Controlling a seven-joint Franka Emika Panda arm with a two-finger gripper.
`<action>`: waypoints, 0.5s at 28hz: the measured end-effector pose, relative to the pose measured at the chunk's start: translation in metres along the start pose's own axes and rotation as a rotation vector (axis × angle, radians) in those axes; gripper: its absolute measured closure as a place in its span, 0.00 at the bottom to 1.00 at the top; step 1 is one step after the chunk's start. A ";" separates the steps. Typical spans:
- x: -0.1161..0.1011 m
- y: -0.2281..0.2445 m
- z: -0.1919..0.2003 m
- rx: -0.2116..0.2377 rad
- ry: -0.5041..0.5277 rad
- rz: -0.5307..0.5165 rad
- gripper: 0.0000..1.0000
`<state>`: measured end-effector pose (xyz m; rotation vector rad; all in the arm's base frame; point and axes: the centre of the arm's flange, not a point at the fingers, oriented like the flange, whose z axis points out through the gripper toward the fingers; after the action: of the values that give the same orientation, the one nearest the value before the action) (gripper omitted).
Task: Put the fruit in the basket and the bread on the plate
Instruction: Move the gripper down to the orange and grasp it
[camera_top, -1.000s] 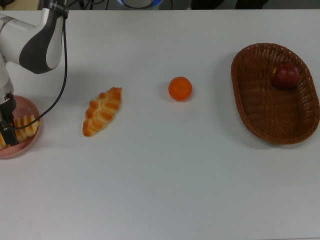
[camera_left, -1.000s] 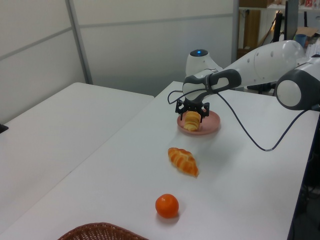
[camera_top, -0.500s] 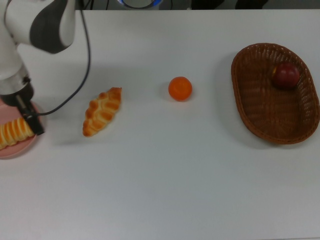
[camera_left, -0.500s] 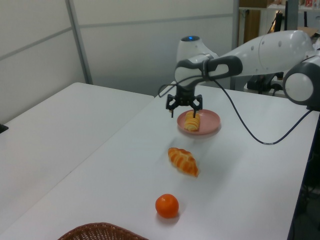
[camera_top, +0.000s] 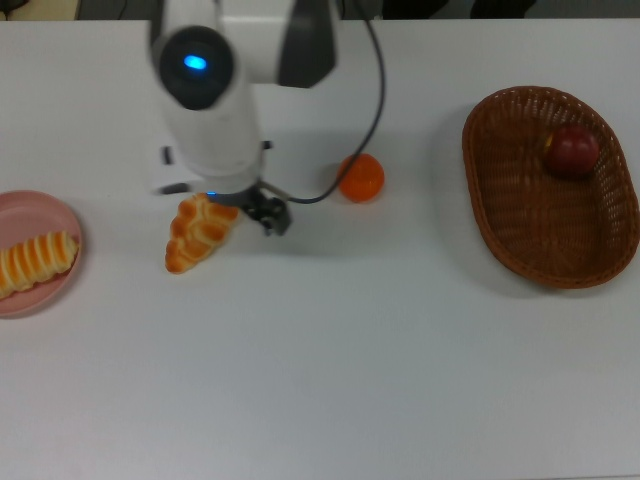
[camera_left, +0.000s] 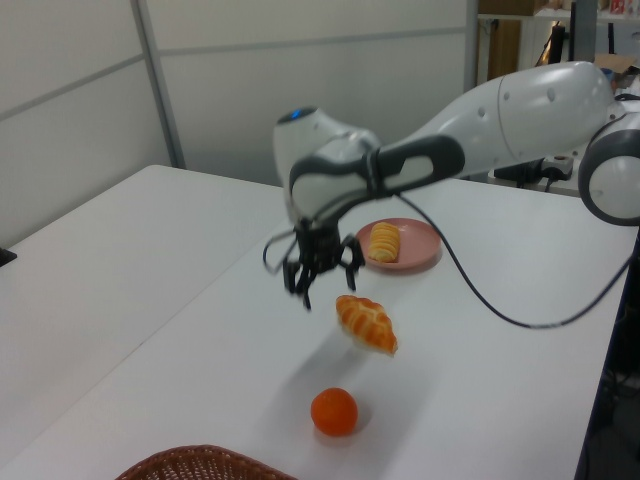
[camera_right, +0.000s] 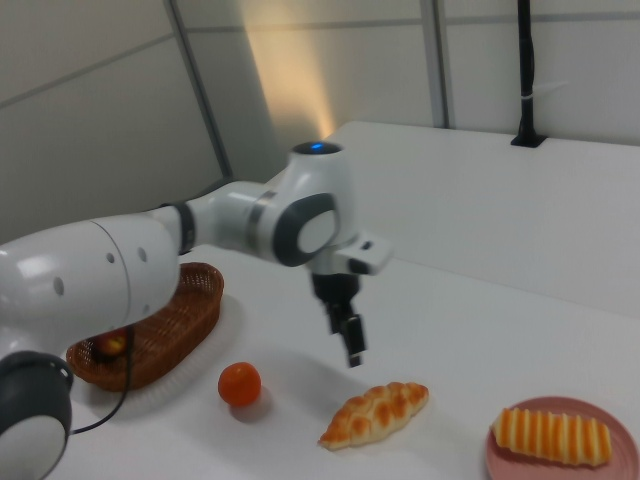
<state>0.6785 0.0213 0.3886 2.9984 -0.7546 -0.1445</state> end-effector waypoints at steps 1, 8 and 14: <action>-0.008 -0.008 0.005 -0.014 -0.007 -0.020 0.00; -0.066 -0.054 0.023 -0.069 -0.029 -0.133 0.00; -0.104 -0.071 0.014 -0.074 0.000 -0.191 0.00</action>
<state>0.6193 0.1327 0.3782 2.9945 -0.4509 -0.1753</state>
